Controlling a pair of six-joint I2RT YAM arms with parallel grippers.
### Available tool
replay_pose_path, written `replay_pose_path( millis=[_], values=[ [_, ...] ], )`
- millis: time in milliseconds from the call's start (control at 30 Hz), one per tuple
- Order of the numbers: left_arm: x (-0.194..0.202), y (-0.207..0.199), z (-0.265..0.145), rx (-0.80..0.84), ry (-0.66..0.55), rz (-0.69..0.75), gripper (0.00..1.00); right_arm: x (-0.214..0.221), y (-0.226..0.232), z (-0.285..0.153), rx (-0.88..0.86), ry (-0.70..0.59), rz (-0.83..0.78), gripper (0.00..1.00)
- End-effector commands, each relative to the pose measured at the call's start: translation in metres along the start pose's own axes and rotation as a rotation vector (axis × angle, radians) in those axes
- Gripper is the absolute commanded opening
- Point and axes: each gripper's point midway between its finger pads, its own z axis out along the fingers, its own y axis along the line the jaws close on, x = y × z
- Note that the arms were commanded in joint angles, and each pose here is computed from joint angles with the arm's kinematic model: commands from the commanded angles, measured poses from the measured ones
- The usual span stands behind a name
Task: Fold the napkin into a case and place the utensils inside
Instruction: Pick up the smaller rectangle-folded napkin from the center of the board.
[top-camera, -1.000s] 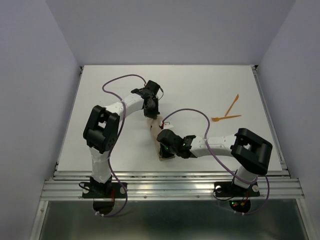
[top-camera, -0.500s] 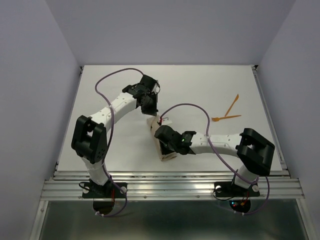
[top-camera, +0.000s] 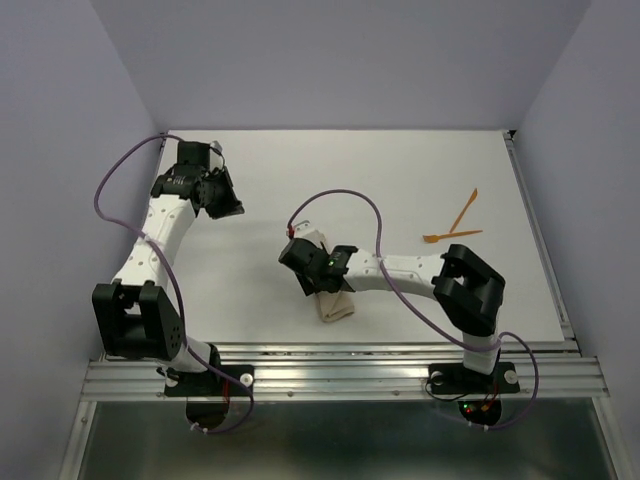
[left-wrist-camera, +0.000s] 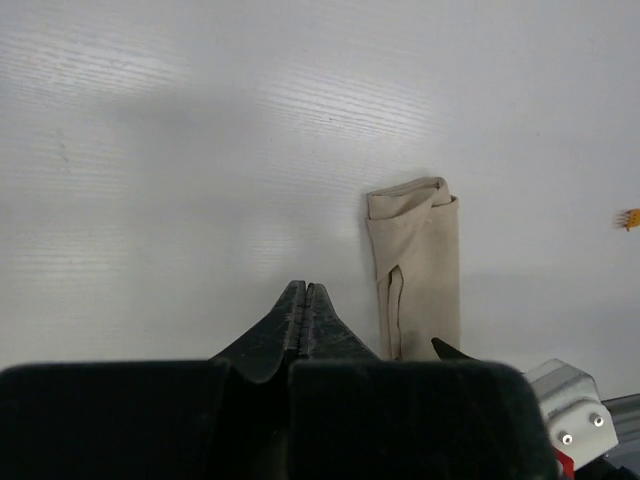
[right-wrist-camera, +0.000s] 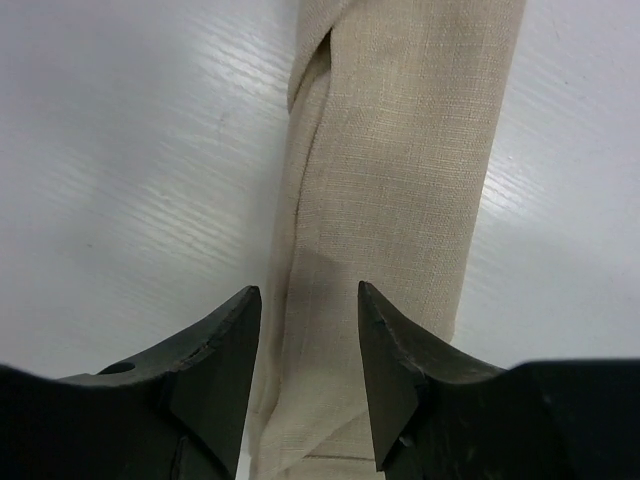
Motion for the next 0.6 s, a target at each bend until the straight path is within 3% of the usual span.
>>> replay_pose_path(
  millis=[0,567],
  values=[
    [0.004,0.008,-0.016,0.017,-0.025,-0.001,0.00,-0.005,-0.004,0.000,0.058,0.005,-0.080,0.50],
    [0.012,0.016,-0.010,0.012,-0.011,-0.026,0.00,-0.002,0.017,0.007,0.048,-0.009,-0.107,0.51]
  ],
)
